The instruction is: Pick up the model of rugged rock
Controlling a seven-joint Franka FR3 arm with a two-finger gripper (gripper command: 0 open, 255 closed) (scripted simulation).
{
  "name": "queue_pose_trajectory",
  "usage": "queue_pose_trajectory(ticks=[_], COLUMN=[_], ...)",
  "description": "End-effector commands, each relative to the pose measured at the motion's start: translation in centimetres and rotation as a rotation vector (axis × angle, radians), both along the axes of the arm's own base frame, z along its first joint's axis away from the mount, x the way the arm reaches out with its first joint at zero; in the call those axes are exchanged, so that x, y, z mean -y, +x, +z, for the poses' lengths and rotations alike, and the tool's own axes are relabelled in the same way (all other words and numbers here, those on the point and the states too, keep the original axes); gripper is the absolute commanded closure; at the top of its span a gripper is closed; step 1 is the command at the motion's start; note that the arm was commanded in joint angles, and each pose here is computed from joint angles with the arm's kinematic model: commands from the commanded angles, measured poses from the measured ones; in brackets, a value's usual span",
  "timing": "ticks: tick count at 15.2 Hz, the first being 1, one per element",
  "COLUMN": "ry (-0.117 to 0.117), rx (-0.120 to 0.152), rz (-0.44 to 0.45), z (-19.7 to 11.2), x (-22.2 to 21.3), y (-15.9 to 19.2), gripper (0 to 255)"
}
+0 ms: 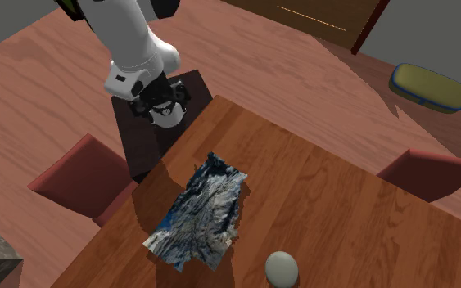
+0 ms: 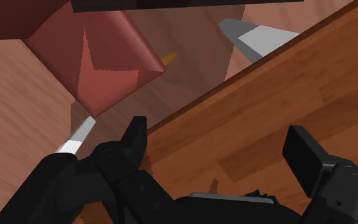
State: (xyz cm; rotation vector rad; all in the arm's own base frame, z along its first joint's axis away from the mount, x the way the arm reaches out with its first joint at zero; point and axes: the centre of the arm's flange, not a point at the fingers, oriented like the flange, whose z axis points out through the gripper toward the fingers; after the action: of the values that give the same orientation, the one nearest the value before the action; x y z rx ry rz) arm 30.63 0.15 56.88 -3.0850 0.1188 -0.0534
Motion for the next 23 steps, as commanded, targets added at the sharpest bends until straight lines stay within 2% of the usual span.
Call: queue_pose_trajectory(ticks=[1, 7, 12, 13, 22, 23], ry=[0.0, -0.198, -0.363, -0.39, -0.39, -0.39], rx=[0.0, -0.109, -0.2, -0.215, -0.215, -0.215], rz=[0.0, 0.275, 0.505, 0.542, 0.542, 0.542], z=[0.0, -0.5, -2.6, -3.1, -7.1, -7.2], x=[0.0, -5.9, -12.2, -13.3, -13.3, -13.4], y=[0.0, 8.9, 14.7, 15.5, 15.5, 15.6], gripper=[0, 0, 0, 0, 0, 255])
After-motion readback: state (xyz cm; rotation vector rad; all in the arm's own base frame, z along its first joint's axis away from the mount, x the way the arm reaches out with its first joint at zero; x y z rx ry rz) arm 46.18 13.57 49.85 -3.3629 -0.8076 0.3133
